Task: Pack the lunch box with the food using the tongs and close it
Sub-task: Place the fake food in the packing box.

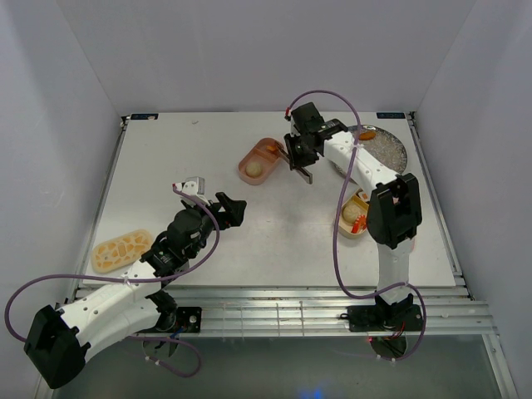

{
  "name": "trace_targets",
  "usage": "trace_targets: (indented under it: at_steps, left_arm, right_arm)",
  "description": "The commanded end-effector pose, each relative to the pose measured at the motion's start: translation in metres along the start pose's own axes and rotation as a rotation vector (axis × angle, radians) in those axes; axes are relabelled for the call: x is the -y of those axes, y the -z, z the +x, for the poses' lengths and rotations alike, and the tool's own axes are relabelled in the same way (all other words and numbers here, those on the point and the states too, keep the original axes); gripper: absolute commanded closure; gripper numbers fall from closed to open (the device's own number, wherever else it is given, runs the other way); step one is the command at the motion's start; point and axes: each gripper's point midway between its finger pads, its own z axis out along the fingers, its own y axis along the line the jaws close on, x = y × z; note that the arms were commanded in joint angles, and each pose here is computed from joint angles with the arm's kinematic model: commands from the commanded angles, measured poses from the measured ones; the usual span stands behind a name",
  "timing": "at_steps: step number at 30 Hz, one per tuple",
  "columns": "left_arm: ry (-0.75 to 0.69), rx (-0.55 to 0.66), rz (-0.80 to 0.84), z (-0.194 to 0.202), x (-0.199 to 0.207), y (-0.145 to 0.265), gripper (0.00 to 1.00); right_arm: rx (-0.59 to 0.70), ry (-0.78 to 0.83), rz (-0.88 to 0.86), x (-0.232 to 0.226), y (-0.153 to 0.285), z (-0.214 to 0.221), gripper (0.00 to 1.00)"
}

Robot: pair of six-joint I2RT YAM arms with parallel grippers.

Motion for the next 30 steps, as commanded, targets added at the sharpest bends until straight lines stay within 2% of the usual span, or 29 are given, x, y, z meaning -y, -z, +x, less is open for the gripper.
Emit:
trace_targets:
  at_steps: [1, 7, 14, 18, 28, 30]
  left_arm:
    - [-0.010, 0.002, -0.013, 0.001, -0.003, 0.000, 0.02]
    - [-0.009, 0.000, -0.013, 0.001, -0.003, 0.000, 0.02]
    - [-0.010, -0.001, -0.014, 0.002, -0.003, 0.000, 0.02]
    - [-0.009, -0.001, -0.014, 0.001, -0.003, -0.001, 0.02]
    - [-0.008, -0.007, -0.010, 0.003, -0.002, -0.001, 0.02]
    - [-0.008, -0.007, -0.012, 0.003, -0.002, -0.002, 0.02]
  right_arm:
    - [0.038, -0.010, 0.059, 0.009, 0.003, -0.015, 0.69]
    - [0.041, 0.001, 0.041, 0.006, -0.001, -0.020, 0.69]
    - [0.049, 0.013, -0.099, -0.019, -0.007, -0.019, 0.70]
    - [0.065, 0.019, -0.107, -0.021, -0.004, -0.023, 0.70]
    - [0.161, 0.024, -0.051, -0.014, 0.031, -0.045, 0.71]
    - [0.184, 0.018, 0.018, 0.000, 0.040, -0.047, 0.71]
